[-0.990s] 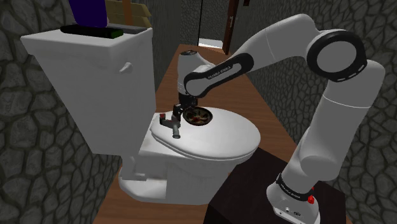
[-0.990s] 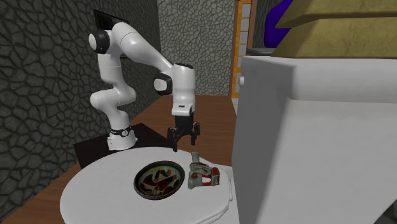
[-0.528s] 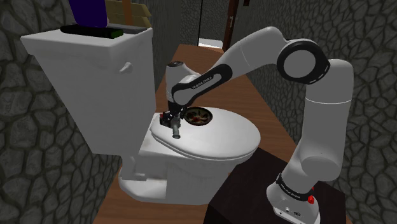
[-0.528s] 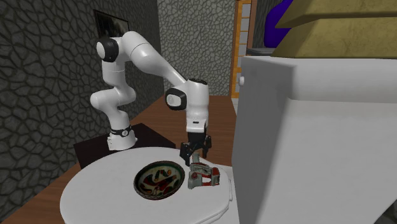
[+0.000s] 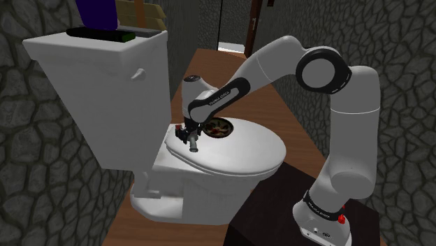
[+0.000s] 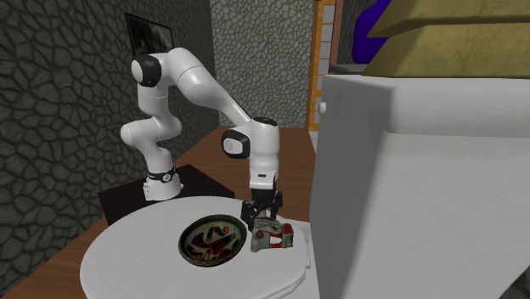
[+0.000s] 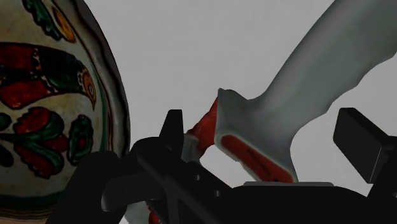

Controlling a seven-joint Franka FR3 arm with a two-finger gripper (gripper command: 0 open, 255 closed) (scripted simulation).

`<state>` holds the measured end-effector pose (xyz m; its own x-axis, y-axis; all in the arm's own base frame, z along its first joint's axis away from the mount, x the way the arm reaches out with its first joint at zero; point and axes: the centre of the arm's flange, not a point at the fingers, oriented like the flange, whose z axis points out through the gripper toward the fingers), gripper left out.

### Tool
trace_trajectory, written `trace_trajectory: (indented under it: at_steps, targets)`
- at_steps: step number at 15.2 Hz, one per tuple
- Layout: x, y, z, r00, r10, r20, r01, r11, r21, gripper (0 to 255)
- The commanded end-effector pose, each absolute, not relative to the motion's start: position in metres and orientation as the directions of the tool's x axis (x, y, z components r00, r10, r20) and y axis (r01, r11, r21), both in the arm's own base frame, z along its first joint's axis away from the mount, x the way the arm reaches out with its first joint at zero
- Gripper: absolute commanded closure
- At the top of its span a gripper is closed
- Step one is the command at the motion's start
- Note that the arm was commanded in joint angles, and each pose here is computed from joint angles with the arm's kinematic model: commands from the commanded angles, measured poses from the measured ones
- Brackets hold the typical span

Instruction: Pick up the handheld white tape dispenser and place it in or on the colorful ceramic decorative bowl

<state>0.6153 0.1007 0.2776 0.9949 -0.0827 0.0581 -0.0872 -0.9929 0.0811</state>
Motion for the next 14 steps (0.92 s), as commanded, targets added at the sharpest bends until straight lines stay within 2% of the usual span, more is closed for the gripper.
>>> trace_trajectory:
  at_steps: [1, 5, 6, 14]
  targets:
    - [0.6158, 0.1009, 0.2765, 0.995, -0.083, 0.058, -0.087, -0.993, 0.081, 0]
    - [0.6158, 0.1009, 0.2766, 0.995, -0.083, 0.058, -0.087, -0.993, 0.081, 0]
    - [0.6158, 0.1009, 0.2766, 0.995, -0.083, 0.058, -0.087, -0.993, 0.081, 255]
    - [0.6159, 0.1008, 0.2765, 0.995, -0.083, 0.058, -0.087, -0.993, 0.081, 255]
